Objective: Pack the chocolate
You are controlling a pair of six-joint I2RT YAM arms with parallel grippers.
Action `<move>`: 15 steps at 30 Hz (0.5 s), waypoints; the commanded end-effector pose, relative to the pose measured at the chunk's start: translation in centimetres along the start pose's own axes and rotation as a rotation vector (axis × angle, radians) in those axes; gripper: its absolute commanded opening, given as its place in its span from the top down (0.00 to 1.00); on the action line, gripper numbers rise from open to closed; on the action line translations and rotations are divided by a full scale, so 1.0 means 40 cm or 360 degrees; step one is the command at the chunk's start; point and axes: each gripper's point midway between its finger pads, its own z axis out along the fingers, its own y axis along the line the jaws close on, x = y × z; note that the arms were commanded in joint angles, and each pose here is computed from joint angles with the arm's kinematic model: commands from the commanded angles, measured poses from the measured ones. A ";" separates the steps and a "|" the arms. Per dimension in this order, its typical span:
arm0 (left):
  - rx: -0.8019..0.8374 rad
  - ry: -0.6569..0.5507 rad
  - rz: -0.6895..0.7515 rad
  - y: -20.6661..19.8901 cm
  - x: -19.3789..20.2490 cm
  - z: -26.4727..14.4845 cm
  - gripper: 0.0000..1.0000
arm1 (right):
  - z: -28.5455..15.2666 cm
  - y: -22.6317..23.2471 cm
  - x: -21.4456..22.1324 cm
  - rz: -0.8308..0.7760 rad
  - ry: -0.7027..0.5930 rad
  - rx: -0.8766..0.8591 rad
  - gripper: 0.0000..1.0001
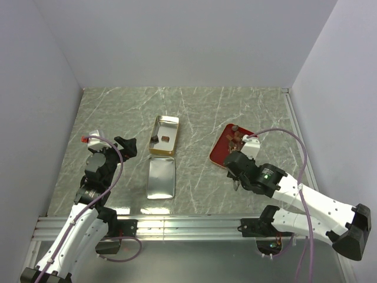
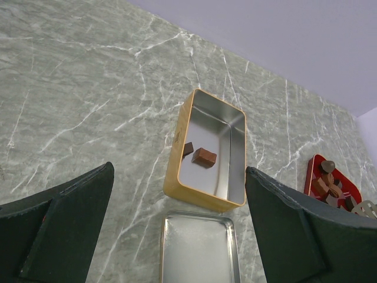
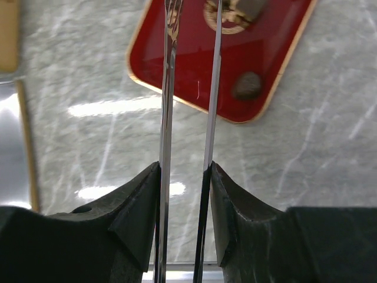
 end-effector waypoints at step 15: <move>0.0056 -0.0036 -0.0022 -0.024 -0.022 -0.001 0.01 | 0.046 -0.089 -0.004 0.0120 -0.0033 0.0131 0.52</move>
